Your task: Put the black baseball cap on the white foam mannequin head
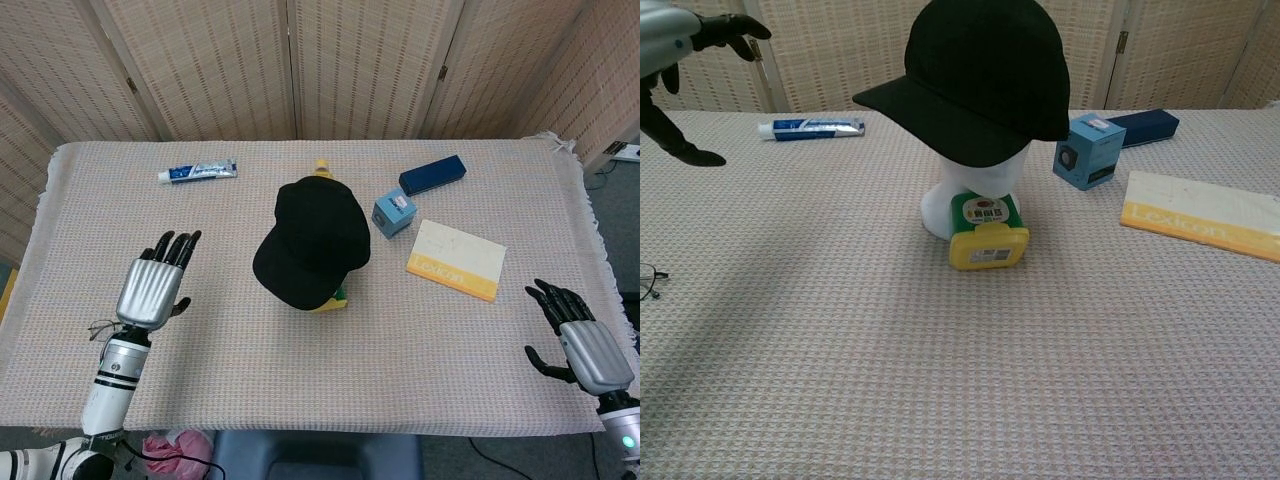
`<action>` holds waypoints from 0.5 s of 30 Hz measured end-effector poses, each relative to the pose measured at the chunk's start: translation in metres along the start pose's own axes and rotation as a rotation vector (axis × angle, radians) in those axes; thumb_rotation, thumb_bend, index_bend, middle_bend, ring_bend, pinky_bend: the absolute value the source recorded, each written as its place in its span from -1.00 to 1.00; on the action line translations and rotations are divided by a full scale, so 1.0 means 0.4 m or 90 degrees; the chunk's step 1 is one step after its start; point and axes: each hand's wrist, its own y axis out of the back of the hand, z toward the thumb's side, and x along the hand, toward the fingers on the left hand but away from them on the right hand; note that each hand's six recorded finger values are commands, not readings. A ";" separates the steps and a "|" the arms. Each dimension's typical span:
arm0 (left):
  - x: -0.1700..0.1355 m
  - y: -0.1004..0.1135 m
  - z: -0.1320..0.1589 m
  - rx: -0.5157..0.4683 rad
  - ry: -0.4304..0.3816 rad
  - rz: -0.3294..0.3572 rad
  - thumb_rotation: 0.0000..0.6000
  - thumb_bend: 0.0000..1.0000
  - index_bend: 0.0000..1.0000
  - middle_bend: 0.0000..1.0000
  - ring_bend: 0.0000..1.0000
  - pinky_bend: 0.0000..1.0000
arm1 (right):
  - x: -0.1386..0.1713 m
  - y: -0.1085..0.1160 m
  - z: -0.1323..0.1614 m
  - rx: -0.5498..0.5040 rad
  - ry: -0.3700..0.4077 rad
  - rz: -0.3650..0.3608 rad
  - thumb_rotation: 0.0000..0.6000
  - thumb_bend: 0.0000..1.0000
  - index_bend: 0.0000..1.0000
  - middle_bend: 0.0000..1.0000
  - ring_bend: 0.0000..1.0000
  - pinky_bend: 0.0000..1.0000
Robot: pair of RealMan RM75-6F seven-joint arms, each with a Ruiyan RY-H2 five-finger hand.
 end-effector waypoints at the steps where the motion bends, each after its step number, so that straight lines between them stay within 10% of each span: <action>1: -0.003 -0.004 -0.014 -0.017 0.005 -0.002 0.87 -0.76 -1.00 -0.75 -0.78 -0.24 | -0.003 -0.005 0.002 0.002 0.000 0.004 1.00 -0.37 -1.00 -1.00 -1.00 -1.00; 15: -0.211 -0.060 -0.307 -0.187 0.083 0.019 0.71 -0.78 -1.00 -0.78 -0.84 -0.26 | -0.056 -0.074 0.011 0.033 -0.020 0.050 1.00 -0.35 -1.00 -1.00 -1.00 -1.00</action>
